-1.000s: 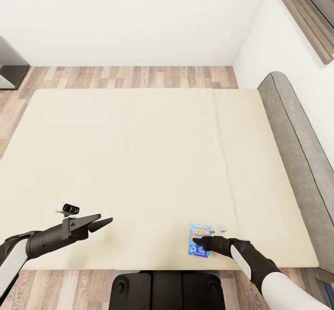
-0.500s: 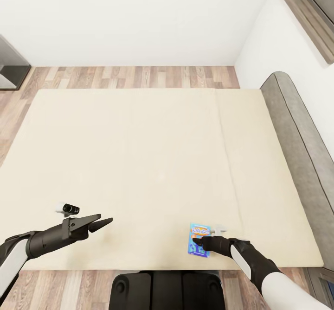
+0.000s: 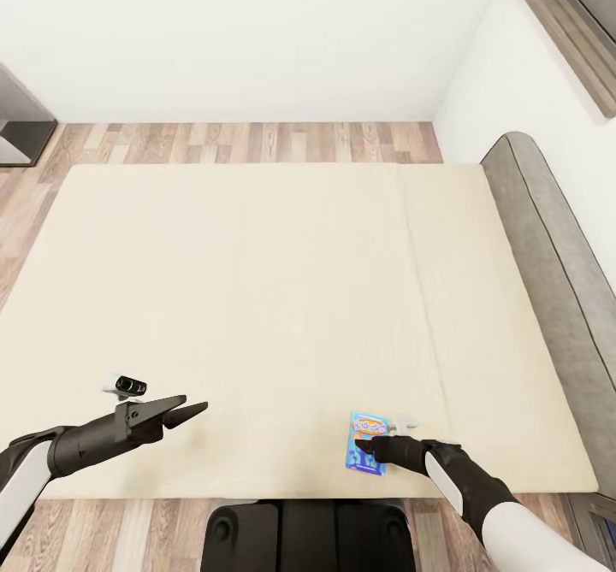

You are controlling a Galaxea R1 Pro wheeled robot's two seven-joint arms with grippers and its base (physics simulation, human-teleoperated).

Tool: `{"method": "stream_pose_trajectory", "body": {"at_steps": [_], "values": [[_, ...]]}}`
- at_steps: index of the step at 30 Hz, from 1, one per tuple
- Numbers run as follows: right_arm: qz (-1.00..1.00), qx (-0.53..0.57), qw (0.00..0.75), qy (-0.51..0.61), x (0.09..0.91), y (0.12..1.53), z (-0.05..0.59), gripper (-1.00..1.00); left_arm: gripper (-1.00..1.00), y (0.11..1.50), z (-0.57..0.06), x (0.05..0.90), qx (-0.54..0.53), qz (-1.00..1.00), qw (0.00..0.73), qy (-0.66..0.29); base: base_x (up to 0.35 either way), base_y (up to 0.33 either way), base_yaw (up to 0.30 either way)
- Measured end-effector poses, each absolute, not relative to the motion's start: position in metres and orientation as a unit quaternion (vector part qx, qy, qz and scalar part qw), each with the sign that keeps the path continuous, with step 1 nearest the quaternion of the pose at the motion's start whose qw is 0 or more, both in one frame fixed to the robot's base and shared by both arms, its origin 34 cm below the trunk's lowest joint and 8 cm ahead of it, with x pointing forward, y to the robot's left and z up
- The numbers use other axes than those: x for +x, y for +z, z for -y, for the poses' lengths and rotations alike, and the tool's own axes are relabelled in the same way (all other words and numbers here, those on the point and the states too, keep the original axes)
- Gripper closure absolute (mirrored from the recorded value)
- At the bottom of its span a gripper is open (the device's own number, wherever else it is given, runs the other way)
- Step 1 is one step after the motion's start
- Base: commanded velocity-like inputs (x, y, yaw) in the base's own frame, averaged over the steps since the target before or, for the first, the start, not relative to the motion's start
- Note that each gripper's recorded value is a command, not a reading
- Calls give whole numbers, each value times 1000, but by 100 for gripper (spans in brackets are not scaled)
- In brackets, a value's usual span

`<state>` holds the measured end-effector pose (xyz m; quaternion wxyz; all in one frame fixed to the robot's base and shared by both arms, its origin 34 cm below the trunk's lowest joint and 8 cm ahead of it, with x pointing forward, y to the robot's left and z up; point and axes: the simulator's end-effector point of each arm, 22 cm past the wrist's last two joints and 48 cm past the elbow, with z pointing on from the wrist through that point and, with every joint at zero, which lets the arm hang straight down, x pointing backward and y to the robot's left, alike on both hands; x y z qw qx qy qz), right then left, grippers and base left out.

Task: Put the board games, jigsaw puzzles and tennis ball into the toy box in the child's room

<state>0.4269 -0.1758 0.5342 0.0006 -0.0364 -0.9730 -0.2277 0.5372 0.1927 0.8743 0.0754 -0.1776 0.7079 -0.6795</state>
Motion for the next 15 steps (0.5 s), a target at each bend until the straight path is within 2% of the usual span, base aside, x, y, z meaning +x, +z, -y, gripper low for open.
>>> {"method": "stream_pose_trajectory", "body": {"at_steps": [15], "values": [[973, -36, 1, -228, 427, 534, 176, -100, -100, 874, -193, 537, -177, -708, 76, -679, 0, 87, 0]]}}
